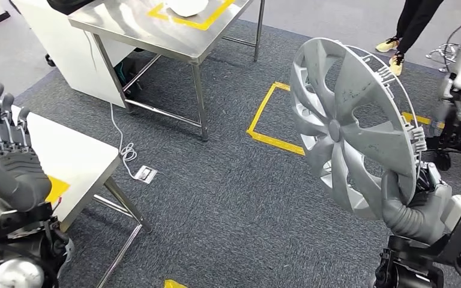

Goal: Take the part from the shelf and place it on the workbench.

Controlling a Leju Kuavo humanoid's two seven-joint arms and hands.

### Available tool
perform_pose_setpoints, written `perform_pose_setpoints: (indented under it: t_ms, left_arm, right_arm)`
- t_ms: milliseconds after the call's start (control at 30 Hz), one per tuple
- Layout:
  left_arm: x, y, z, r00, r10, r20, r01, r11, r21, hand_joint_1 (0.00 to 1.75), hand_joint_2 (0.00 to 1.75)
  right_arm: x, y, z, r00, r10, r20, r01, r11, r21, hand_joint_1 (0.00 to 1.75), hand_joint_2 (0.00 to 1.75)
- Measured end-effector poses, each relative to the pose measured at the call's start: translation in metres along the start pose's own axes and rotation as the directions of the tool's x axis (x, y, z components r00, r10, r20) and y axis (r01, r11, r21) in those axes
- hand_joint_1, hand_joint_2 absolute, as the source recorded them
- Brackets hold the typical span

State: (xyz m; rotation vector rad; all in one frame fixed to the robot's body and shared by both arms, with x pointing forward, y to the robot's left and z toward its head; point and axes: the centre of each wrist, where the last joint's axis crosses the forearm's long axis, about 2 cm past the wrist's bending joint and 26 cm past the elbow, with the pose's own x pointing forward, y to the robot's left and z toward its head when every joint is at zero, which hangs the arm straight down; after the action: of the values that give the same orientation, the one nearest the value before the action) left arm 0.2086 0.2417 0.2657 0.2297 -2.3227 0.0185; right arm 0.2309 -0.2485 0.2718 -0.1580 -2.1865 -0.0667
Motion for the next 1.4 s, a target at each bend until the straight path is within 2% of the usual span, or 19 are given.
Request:
perform_pose_setpoints:
  t_ms: [600, 967, 1400]
  left_arm:
    - [0.001, 0.002, -0.001, 1.0, -0.016, 0.004, 0.016, 1.0, 0.008, 0.0, 0.0]
    - [0.006, 0.009, -0.004, 0.999, -0.042, 0.008, 0.042, 0.999, 0.013, 0.0, 0.0]
    - [0.002, 0.014, 0.007, 0.999, -0.044, -0.016, 0.044, 0.998, 0.035, 0.0, 0.0]
  right_arm:
    - [-0.002, -0.001, -0.002, 1.0, -0.026, -0.003, 0.026, 1.0, -0.006, 1.75, 1.75]
    - [0.002, 0.002, -0.011, 0.998, -0.039, 0.043, 0.038, 0.999, 0.01, 1.75, 1.75]
    - [0.004, 0.007, -0.017, 0.999, -0.027, 0.03, 0.026, 0.999, 0.039, 1.75, 1.75]
